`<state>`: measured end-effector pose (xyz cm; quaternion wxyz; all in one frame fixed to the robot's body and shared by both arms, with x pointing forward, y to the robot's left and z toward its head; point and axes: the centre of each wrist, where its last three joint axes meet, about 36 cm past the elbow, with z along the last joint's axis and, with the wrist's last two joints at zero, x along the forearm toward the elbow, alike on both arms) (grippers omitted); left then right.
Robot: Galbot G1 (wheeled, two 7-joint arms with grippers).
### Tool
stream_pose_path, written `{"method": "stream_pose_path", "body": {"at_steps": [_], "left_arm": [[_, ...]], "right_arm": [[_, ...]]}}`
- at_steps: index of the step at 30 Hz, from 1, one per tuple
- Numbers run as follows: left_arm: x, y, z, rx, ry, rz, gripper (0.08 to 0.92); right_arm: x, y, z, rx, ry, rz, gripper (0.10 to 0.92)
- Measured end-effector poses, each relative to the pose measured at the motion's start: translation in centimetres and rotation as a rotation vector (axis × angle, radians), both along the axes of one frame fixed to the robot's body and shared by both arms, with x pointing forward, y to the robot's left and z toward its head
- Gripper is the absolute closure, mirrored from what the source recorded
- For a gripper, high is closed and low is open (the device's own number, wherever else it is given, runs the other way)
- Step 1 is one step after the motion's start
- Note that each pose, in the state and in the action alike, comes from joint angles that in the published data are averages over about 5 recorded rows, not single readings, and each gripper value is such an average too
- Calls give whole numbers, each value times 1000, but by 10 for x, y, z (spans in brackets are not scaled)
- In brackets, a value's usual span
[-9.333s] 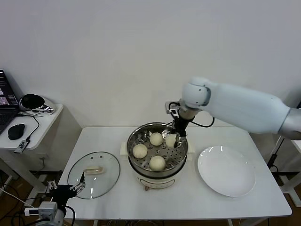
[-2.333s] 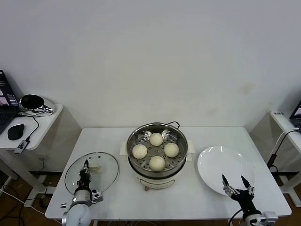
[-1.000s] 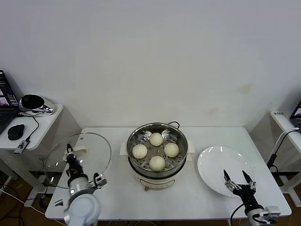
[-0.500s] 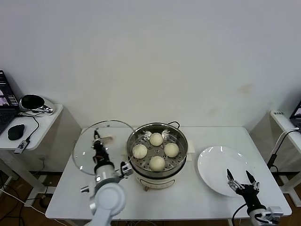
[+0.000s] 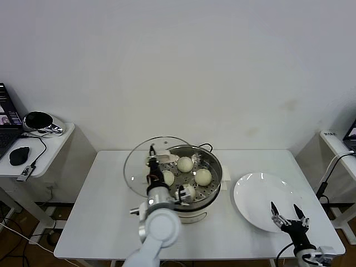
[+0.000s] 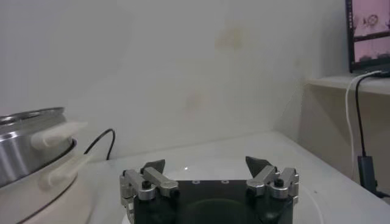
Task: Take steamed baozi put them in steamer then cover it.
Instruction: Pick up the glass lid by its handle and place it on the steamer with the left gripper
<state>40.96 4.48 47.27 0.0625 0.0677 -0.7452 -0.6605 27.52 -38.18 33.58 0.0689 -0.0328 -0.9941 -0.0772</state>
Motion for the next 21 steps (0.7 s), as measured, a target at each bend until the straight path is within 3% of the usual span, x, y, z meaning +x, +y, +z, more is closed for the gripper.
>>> {"method": "stream_pose_path", "body": {"at_steps": [10,21], "left_arm": [[6,-45,-2,-10,6,-106,862],[19,-58,-27,39,34,-110,862]], "right_arm": [[0,1,-3,-1,3,-1,200],[2,-2,0,-8,-7,-8,200]]}}
